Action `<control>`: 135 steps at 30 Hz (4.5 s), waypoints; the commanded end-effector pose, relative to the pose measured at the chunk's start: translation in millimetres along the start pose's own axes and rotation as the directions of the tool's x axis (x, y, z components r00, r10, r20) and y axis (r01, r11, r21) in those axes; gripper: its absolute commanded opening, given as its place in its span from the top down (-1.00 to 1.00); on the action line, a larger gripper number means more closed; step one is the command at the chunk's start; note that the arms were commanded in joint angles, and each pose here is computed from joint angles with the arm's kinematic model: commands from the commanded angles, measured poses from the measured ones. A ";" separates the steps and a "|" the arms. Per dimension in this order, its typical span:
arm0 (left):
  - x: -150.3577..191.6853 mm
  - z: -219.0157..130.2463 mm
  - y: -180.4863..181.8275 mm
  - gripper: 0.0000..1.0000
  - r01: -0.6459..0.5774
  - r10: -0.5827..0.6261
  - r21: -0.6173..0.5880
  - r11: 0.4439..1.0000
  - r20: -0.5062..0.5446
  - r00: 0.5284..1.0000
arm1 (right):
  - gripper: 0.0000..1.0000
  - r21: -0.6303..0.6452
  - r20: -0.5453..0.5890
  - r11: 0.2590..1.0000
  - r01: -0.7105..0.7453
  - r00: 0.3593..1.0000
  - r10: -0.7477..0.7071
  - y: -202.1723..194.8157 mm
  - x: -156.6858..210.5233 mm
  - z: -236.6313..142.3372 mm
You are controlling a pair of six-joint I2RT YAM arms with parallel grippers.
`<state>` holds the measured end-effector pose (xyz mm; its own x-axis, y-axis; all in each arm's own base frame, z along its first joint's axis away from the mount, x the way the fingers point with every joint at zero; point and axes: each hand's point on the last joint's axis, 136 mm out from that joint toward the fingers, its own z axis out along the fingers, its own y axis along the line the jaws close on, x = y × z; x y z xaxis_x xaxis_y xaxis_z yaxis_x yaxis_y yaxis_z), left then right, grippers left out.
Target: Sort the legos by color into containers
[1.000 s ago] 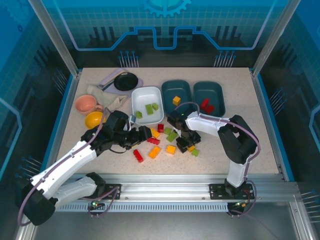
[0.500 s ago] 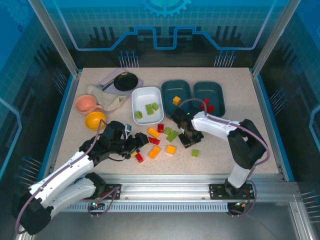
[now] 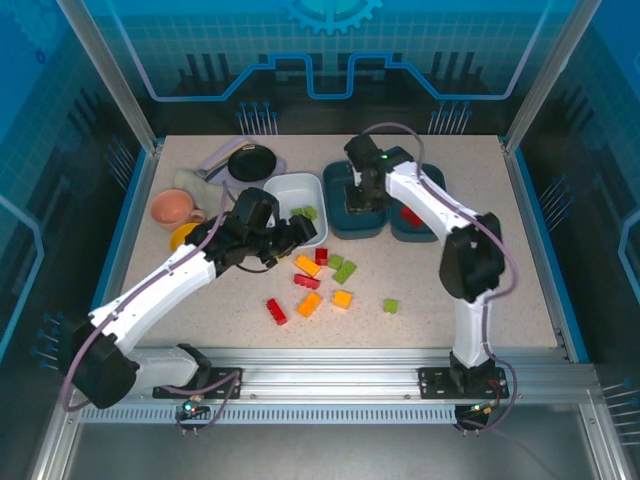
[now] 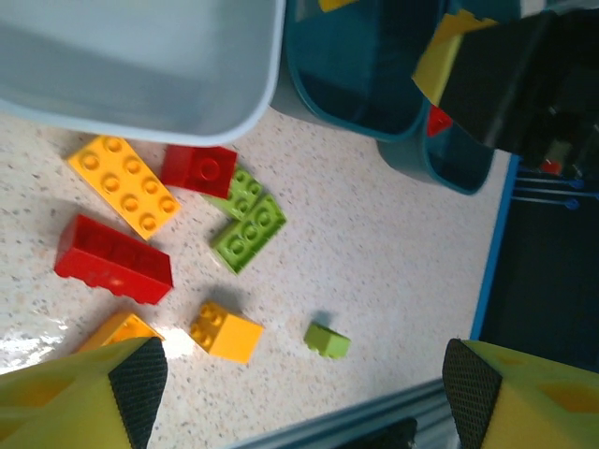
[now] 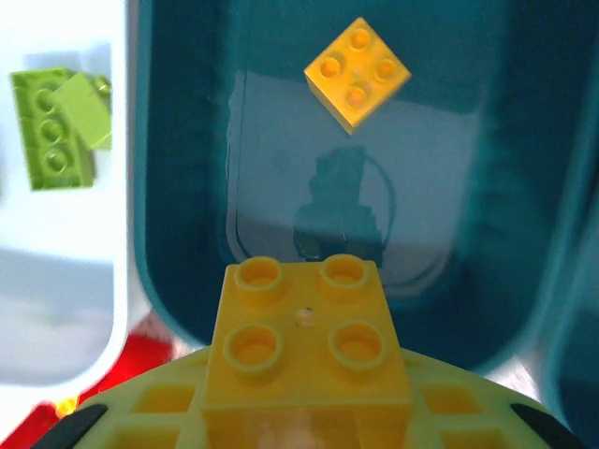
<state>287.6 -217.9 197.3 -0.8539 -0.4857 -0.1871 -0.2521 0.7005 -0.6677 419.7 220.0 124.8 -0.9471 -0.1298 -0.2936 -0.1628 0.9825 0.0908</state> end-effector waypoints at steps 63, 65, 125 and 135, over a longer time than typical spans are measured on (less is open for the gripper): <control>75.2 194.5 46.2 -0.02 -0.653 0.424 -0.394 0.646 -0.526 0.737 | -0.36 -0.498 0.132 0.831 -0.249 0.925 0.356 -25.9 216.5 -105.4; 77.4 198.5 47.3 0.09 -0.663 0.430 -0.394 0.637 -0.532 0.730 | -0.36 -0.498 0.134 0.831 -0.248 0.925 0.356 -25.9 216.1 -105.6; -103.6 56.1 13.2 -0.56 -0.211 0.191 -0.395 0.894 -0.090 0.978 | -0.29 -0.345 0.132 0.915 0.209 0.976 -0.173 76.1 170.0 -96.7; -61.7 -105.9 92.2 -0.58 0.119 0.012 -0.446 0.887 0.281 0.960 | -0.32 -0.321 0.021 0.774 0.546 0.821 -0.570 211.5 217.5 -46.5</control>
<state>310.3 -103.3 239.4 -0.7636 -0.5062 -0.4008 -0.3729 0.8525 -0.3663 182.7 378.3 140.7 -0.7374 -0.5668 -0.3675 -0.6692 0.6870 0.2831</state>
